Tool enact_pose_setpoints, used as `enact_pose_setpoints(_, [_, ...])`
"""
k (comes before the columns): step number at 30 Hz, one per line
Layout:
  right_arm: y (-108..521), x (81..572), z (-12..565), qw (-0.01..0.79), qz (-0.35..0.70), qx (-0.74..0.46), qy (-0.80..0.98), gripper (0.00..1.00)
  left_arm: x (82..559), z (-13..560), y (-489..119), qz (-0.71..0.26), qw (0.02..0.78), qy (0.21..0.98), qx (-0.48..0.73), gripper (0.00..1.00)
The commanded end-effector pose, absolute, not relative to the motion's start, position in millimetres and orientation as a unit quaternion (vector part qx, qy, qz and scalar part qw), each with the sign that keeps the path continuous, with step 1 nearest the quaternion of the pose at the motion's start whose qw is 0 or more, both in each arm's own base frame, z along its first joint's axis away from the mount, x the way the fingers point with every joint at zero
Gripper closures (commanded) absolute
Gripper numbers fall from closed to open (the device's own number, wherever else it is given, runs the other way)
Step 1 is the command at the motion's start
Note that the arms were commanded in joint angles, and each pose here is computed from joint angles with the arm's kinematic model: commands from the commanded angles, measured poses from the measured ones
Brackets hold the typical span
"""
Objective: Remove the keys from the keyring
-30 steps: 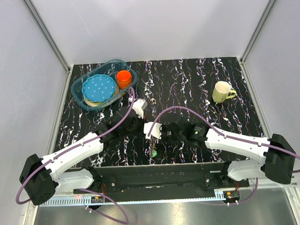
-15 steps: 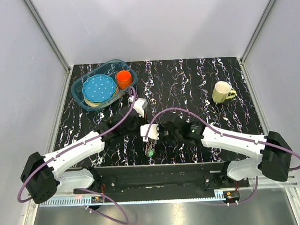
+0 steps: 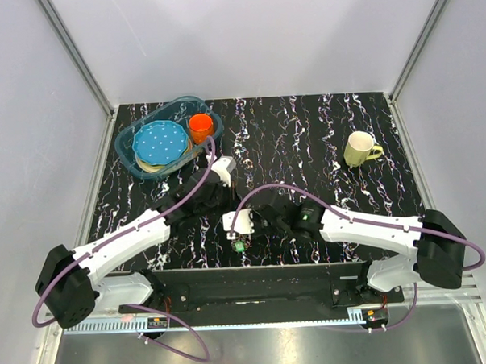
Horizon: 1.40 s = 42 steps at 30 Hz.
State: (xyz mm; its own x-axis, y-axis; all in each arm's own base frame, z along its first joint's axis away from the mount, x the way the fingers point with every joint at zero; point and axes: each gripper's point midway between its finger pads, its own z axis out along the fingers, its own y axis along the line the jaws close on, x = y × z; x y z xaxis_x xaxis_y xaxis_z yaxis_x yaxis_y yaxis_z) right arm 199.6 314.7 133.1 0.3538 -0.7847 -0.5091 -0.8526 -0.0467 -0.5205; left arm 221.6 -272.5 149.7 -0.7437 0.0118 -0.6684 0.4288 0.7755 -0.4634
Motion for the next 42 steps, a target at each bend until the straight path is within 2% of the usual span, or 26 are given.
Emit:
enact_pose_setpoints(1, [314,149,102,0.323,0.103,-0.759,0.556,1.0,266,195,-272,-0.323,0.421,0.845,0.067,1.0])
enact_pose_setpoints(5, [309,149,96,0.316,0.1,-0.748,0.575,1.0,266,194,-269,-0.321,0.419,0.847,0.063,1.0])
enact_pose_setpoints(15, [314,149,110,0.36,0.126,-0.706,0.596,1.0,254,202,-268,-0.35,0.416,0.837,0.063,1.0])
enact_pose_setpoints(28, [328,151,147,0.465,0.191,-0.624,0.598,1.0,246,217,-271,-0.388,0.417,0.82,0.056,1.0])
enact_pose_setpoints(36, [327,152,162,0.5,0.226,-0.561,0.62,0.85,241,240,-275,-0.431,0.441,0.785,0.058,1.0])
enact_pose_setpoints(38, [326,154,170,0.512,0.229,-0.543,0.625,0.87,239,242,-277,-0.439,0.442,0.78,0.067,1.0])
enact_pose_setpoints(40, [324,155,181,0.527,0.236,-0.529,0.622,0.96,237,245,-280,-0.45,0.447,0.769,0.076,1.0])
enact_pose_setpoints(42, [319,158,188,0.541,0.234,-0.513,0.623,0.97,235,250,-282,-0.463,0.451,0.759,0.082,1.0])
